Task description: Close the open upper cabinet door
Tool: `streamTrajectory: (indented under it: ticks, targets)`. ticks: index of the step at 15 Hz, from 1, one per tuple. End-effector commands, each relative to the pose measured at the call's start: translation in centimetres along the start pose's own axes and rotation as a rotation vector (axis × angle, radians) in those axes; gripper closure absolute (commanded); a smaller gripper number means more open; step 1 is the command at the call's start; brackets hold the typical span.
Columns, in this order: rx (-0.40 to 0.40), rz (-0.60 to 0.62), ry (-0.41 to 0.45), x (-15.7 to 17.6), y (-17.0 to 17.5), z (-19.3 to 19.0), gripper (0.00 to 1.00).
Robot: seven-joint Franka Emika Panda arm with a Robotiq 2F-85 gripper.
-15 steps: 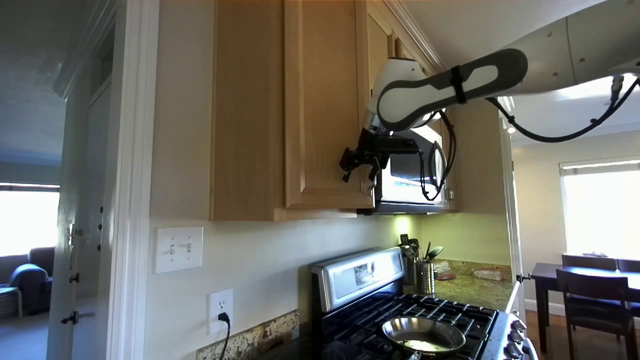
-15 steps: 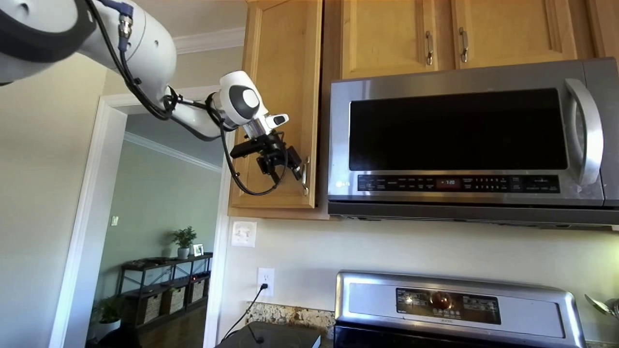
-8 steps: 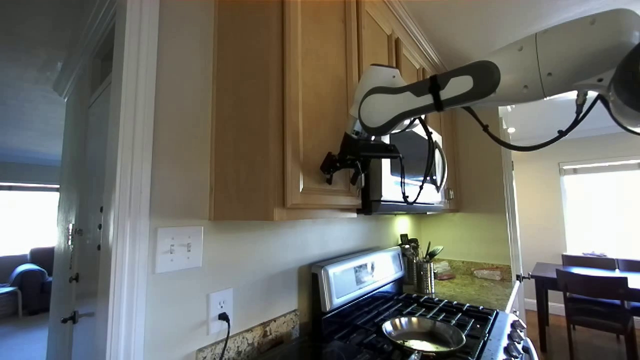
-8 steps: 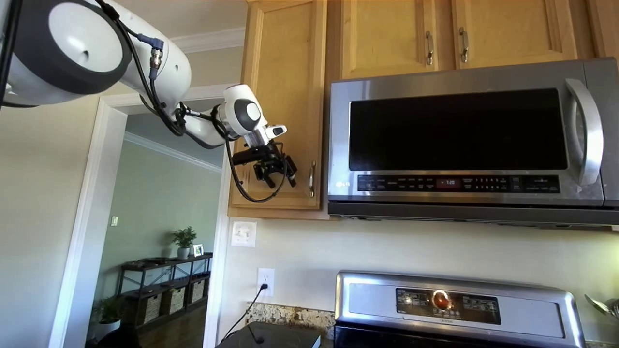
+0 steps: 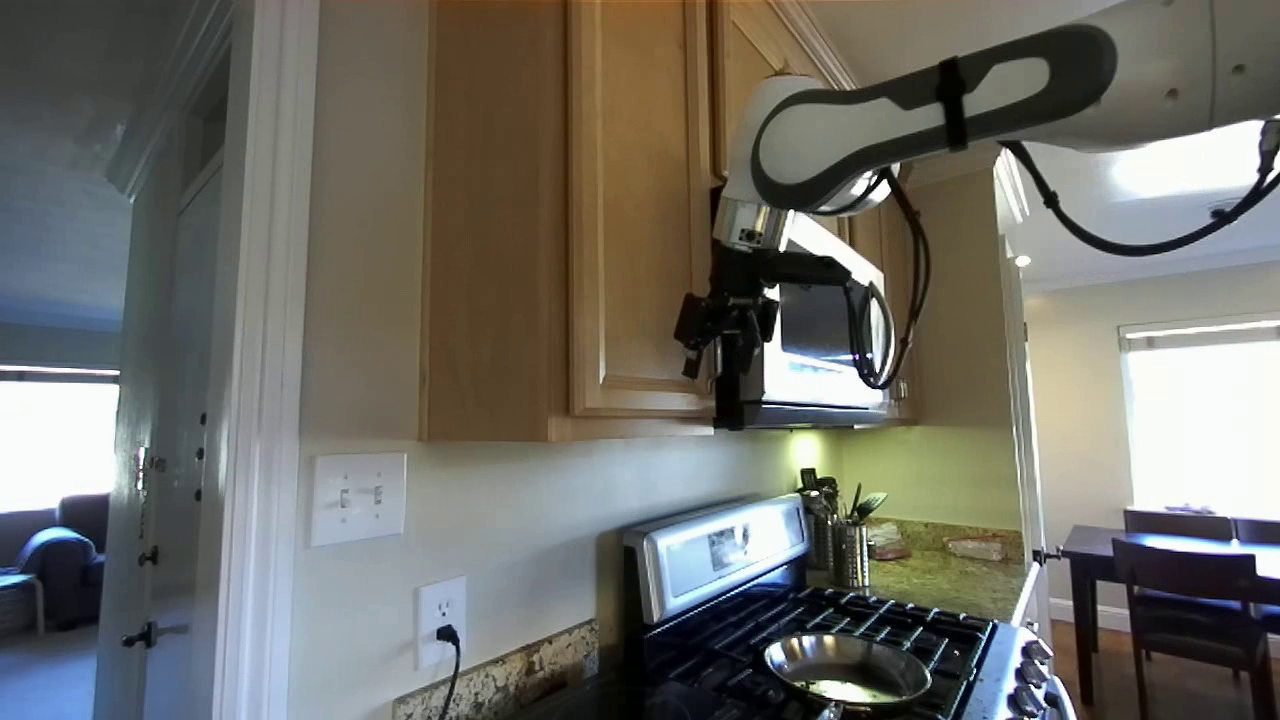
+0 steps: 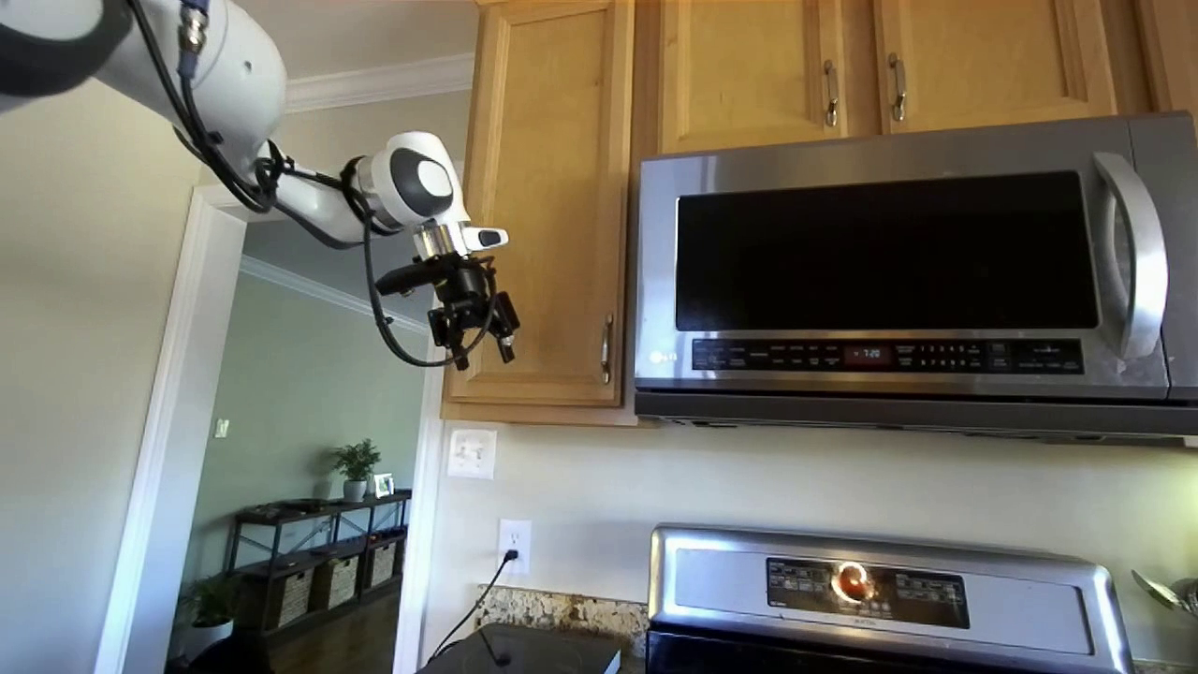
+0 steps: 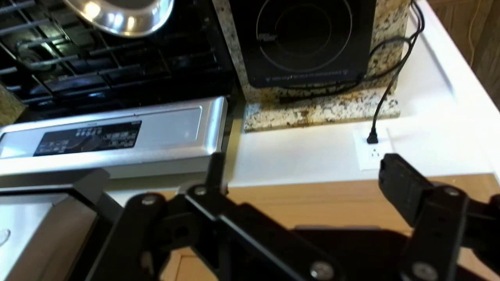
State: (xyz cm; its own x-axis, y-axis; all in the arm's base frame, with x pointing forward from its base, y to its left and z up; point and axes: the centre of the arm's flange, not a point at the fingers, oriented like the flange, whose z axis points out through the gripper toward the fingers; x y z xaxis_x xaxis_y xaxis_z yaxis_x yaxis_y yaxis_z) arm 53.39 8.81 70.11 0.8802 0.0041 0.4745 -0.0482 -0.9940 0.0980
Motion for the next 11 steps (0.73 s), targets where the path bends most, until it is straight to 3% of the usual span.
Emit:
streamTrajectory:
  ticks: [1,5,8,9,11]
  targets:
    - [0.012,-0.023,-0.135,-8.2,0.4,-1.8,0.00]
    - [0.041,-0.017,-0.310,-13.7,-0.2,-1.0,0.00]
    - [0.049,-0.013,-0.391,-16.6,-0.6,-0.2,0.00]
    - [0.036,-0.015,-0.356,-13.4,-0.9,-0.3,0.00]
    - [0.034,-0.017,-0.361,-13.7,-1.0,-0.2,0.00]
